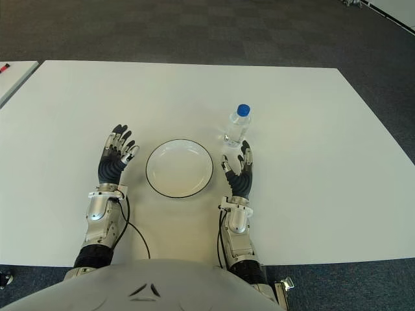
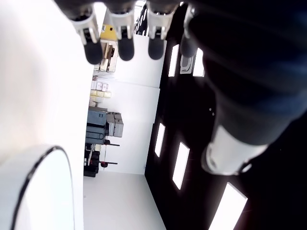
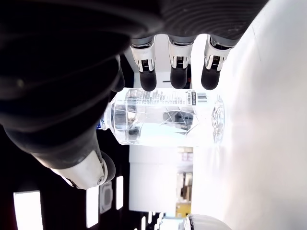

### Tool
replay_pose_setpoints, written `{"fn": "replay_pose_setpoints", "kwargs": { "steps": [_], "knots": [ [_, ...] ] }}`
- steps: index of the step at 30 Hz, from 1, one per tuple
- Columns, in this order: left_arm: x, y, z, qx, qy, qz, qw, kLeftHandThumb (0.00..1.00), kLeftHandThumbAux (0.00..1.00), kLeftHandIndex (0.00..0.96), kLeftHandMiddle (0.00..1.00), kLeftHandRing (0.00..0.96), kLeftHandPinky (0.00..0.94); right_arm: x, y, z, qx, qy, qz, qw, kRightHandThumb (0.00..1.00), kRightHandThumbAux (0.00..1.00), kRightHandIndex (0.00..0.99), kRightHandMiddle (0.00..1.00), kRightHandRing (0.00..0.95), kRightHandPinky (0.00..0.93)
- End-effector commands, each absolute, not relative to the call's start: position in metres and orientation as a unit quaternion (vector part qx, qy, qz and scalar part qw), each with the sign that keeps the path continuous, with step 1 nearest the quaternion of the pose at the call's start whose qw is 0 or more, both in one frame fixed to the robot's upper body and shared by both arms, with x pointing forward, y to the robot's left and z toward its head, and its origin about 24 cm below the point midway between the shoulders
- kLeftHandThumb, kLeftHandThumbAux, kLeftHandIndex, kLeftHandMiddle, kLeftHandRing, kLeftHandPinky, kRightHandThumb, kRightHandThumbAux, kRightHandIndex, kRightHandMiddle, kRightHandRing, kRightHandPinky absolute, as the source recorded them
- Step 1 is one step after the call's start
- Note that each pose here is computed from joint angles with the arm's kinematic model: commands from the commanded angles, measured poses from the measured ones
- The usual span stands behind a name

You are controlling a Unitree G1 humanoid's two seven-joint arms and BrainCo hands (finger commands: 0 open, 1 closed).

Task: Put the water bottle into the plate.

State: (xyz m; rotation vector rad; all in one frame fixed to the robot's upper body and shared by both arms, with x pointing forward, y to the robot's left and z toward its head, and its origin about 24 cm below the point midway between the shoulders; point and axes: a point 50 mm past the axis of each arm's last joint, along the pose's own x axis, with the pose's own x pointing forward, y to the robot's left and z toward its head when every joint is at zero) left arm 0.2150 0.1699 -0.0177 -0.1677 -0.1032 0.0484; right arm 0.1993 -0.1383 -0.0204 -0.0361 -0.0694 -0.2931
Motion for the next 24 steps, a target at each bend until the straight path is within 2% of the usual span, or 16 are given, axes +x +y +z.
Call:
{"fn": "replay_pose_setpoints", "kwargs": {
  "steps": [1,15,24],
  "knots": [
    [0.2150,0.1716,-0.0225,-0.080,-0.035,0.031,0.996,0.189,0.784,0.051,0.071,0.082,0.117,0.1921,-0.1283,-0.0310,0.004,-0.002,-0.153,0.988,0.140,0.759,0.023,0.030,0.035,0.081],
    [0.2150,0.1697,-0.0257,-0.059,-0.021,0.045,0.997,0.175,0.752,0.053,0.075,0.076,0.105,0.1922,-0.1294,-0.0316,-0.005,0.000,-0.153,0.988,0.127,0.757,0.025,0.035,0.043,0.094],
    [0.2151,0.1677,-0.0214,-0.044,-0.029,0.046,0.998,0.170,0.767,0.052,0.077,0.074,0.102,0.1965,-0.1347,-0.0276,-0.056,-0.012,-0.186,0.981,0.145,0.725,0.048,0.073,0.077,0.103]
  ]
}}
